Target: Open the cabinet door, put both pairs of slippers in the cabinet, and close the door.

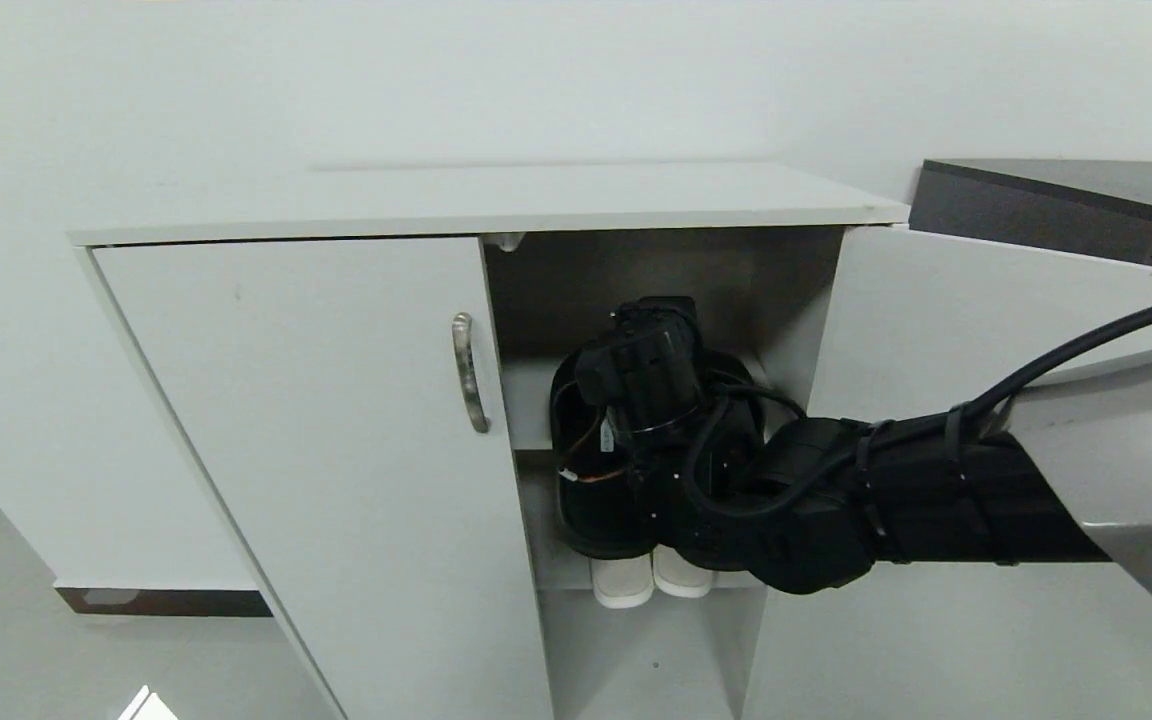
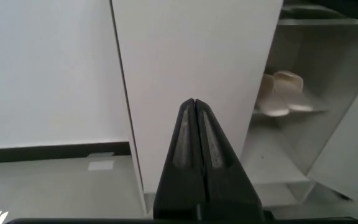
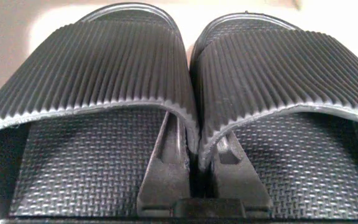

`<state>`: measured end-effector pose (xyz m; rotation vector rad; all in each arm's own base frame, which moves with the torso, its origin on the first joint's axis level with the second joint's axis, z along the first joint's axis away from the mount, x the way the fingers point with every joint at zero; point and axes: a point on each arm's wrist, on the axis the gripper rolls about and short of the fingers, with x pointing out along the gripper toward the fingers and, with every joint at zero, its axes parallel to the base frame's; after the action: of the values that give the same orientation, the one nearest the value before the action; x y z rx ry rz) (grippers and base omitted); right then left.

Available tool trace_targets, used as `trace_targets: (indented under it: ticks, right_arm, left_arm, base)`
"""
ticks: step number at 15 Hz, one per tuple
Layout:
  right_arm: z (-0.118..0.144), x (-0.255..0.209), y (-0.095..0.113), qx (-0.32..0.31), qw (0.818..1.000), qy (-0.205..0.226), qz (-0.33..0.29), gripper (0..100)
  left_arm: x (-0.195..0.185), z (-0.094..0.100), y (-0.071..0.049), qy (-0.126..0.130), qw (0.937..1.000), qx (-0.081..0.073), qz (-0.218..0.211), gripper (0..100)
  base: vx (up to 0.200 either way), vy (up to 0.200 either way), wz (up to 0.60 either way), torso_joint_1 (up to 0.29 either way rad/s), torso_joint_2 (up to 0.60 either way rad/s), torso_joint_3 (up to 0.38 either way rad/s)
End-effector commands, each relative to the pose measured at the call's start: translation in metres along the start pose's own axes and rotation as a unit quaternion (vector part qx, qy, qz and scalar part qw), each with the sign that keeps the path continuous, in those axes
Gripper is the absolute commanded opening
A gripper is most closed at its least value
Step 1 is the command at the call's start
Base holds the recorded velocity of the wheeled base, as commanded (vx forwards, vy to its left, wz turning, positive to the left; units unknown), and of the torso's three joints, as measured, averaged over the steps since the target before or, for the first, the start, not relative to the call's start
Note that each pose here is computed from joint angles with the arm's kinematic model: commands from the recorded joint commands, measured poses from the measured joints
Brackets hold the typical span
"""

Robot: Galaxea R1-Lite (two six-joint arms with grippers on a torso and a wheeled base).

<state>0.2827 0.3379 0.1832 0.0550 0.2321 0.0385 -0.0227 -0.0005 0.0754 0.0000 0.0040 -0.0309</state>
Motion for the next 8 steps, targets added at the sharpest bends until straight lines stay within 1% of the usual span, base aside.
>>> trace_targets:
  ticks: [1, 4, 8]
  right_arm:
    - [-0.002, 0.005, 0.0, -0.004, 1.0, 0.001, -0.003, 0]
    - [-0.003, 0.021, 0.003, -0.002, 1.0, -0.003, -0.01, 0]
    - [-0.001, 0.039, 0.003, -0.011, 1.0, -0.012, -0.021, 0]
  left_arm:
    - [0.0, 0.0, 0.0, 0.0, 1.0, 0.0, 0.0, 0]
    - [0.0, 0.0, 0.0, 0.0, 1.0, 0.002, -0.001, 0]
    - [0.0, 0.0, 0.0, 0.0, 1.0, 0.002, -0.001, 0]
  base:
    - [0.2, 0.0, 0.0, 0.007, 0.0, 0.002]
    - [0.2, 0.0, 0.0, 0.004, 0.0, 0.001]
    - [0.0, 0.0, 0.0, 0.0, 0.0, 0.0]
